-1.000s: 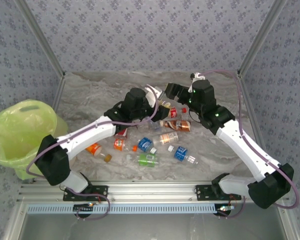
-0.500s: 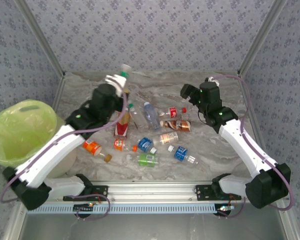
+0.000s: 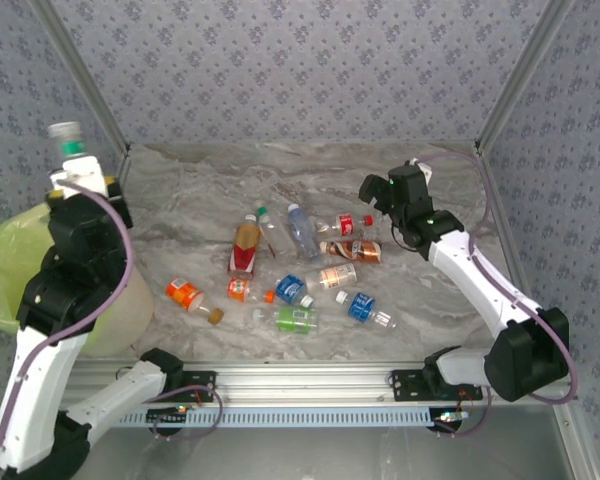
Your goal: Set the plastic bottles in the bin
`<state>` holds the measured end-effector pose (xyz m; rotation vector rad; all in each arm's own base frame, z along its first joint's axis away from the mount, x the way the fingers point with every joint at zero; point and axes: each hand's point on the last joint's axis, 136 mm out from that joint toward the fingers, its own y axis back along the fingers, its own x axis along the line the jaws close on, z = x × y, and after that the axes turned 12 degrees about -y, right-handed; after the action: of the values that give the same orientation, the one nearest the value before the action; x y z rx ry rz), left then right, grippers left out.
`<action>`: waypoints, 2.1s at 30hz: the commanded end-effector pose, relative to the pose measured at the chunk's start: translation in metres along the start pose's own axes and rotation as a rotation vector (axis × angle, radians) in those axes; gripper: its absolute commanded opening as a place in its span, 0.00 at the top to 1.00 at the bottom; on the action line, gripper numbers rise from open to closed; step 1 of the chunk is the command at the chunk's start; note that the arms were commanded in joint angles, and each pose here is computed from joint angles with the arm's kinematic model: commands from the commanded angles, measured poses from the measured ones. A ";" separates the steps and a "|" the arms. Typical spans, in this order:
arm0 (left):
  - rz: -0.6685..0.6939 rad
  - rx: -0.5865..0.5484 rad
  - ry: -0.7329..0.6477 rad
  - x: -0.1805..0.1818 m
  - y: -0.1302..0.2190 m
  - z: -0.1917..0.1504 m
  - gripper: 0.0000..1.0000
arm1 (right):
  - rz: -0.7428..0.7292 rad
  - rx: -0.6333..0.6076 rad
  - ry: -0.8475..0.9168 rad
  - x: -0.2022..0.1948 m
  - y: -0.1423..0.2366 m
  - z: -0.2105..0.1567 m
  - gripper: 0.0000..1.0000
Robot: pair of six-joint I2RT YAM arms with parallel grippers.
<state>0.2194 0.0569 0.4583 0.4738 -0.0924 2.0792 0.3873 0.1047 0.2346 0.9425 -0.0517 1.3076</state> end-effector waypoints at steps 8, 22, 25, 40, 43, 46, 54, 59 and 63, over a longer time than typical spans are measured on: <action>0.086 0.370 0.184 0.024 -0.036 -0.100 0.61 | 0.037 -0.004 0.008 0.018 0.001 0.012 0.00; 0.040 0.542 0.408 0.017 -0.061 -0.153 0.35 | -0.016 -0.018 0.024 -0.004 0.017 0.010 0.00; 0.027 0.517 0.418 0.017 -0.059 -0.146 0.30 | -0.035 -0.007 0.030 -0.008 0.018 0.008 0.00; -0.275 0.270 0.533 -0.014 -0.045 -0.074 0.11 | -0.130 0.021 0.051 -0.039 0.030 -0.006 0.01; -0.436 0.164 0.568 -0.031 -0.032 -0.042 0.08 | -0.149 0.020 0.044 -0.051 0.036 -0.010 0.01; -0.633 0.054 0.601 -0.051 -0.015 -0.009 0.04 | -0.166 0.022 0.021 -0.061 0.044 -0.014 0.01; -1.063 -0.108 0.545 -0.115 0.036 0.029 0.01 | -0.222 0.117 -0.094 -0.096 0.068 -0.047 0.01; -1.145 -0.094 0.454 -0.154 0.041 0.017 0.01 | -0.272 0.203 -0.237 -0.122 0.091 -0.074 0.02; -1.147 -0.087 0.456 -0.174 0.029 0.011 0.01 | -0.216 0.293 -0.517 -0.121 0.095 -0.101 0.00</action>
<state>0.2646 -0.1013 0.4033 -0.0292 0.3670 0.9784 0.2447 0.0560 0.1780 1.2609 -0.0618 1.0057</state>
